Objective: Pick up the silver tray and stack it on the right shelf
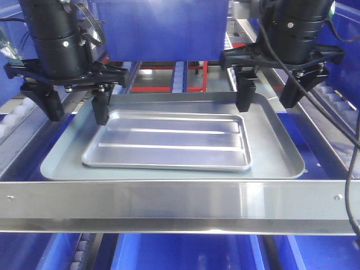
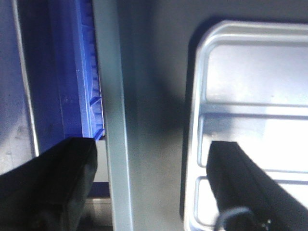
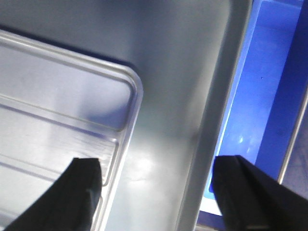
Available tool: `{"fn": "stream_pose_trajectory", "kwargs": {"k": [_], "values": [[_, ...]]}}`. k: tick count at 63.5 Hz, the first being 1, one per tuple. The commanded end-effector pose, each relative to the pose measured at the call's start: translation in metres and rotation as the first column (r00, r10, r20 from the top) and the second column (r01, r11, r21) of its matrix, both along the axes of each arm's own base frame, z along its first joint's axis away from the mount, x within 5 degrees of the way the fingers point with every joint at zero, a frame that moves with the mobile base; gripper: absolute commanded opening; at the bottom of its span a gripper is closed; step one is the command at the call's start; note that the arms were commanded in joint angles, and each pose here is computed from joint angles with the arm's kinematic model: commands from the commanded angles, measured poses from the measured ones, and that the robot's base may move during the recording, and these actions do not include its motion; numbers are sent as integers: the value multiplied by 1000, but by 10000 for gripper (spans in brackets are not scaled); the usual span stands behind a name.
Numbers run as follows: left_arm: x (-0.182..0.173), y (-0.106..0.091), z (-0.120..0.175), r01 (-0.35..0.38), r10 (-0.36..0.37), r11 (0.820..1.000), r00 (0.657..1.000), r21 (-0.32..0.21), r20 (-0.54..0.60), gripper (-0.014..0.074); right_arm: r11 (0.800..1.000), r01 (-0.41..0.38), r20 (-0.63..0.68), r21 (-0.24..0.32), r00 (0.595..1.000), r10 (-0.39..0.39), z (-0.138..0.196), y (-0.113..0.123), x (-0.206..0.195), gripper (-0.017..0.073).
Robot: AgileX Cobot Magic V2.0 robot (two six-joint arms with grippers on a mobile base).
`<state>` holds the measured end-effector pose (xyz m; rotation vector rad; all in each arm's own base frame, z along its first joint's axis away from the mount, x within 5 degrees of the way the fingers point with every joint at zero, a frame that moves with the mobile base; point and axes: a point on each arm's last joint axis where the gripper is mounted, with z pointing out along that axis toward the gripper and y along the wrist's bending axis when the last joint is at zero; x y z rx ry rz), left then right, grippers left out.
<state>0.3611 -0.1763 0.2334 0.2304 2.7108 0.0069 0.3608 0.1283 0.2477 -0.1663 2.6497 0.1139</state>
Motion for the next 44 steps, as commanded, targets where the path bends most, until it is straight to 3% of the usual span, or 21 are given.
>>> {"fn": "stream_pose_trajectory", "kwargs": {"k": [1, 12, 19, 30, 41, 44], "values": [[-2, 2, 39, 4, -1, 999, 996, -35, 94, 412, 1000, -13, 132, 27, 991, 9, 40, -4, -3, 592], [-16, 8, 68, -4, 12, 998, 993, -70, 119, 407, 999, -10, 166, 39, 986, 4, 65, -9, -18, 592], [-32, 15, 91, -3, 15, 996, 989, -86, 147, 355, 999, -8, 183, 44, 983, 0, 82, -15, -32, 554], [-67, 32, 113, 22, 5, 992, 978, -126, 208, 151, 998, -10, 214, 56, 977, -2, 96, -24, -59, 314], [-102, 50, 104, 43, -6, 988, 970, -149, 244, -104, 998, -18, 235, 64, 972, 3, 85, -34, -87, 94], [-112, 55, 98, 54, -11, 986, 965, -158, 260, -96, 998, -22, 237, 64, 972, 6, 77, -37, -96, 53]]}}
